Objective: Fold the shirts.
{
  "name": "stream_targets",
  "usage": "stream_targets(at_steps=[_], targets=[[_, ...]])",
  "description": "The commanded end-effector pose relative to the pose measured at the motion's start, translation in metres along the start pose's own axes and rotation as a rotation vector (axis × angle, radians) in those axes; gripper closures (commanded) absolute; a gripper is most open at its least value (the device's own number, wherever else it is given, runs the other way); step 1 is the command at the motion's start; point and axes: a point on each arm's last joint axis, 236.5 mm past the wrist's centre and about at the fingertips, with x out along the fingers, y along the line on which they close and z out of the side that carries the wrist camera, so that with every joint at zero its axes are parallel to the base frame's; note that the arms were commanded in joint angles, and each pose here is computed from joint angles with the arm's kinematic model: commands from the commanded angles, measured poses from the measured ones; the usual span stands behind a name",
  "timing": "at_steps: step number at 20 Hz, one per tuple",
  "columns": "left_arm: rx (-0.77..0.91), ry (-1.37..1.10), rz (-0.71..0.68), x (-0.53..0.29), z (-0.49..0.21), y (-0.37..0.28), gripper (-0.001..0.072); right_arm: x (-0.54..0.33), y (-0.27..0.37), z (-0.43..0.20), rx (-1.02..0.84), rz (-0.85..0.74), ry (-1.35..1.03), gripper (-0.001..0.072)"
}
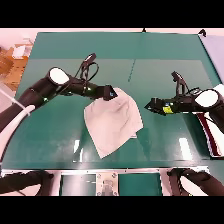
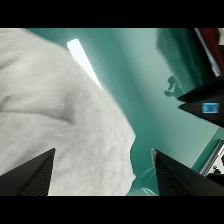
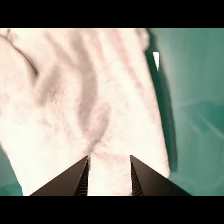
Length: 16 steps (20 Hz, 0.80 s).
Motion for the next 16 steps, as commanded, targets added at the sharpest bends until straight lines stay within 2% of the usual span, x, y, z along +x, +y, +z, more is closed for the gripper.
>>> stream_targets(at_steps=[1, 3, 7, 10, 14, 16], targets=[[-0.121, 0.128, -0.017, -0.021, -0.015, 0.031, -0.0011, -0.006, -0.015, -0.001, 0.044, -0.017, 0.021, 0.0396], [-0.234, 0.240, -0.016, -0.064, -0.036, 0.052, -0.0011, -0.007, -0.025, -0.007, 0.035, -0.030, 0.045, 0.0300], [-0.357, 0.543, 0.271, -0.108, -0.126, 0.120, -0.0011, 0.015, -0.051, -0.023, 0.073, -0.065, 0.118, 0.0316], [-0.459, 0.573, 0.228, -0.089, -0.175, 0.121, -0.0011, 0.044, -0.064, -0.049, 0.105, -0.078, 0.240, 0.0322], [-0.599, 0.514, 0.060, -0.047, -0.215, 0.105, -0.0010, 0.077, -0.061, -0.063, 0.102, -0.021, 0.327, 0.0323], [-0.616, 0.476, 0.048, -0.027, -0.228, 0.101, -0.0010, 0.087, -0.058, -0.066, 0.117, 0.012, 0.347, 0.0330]])
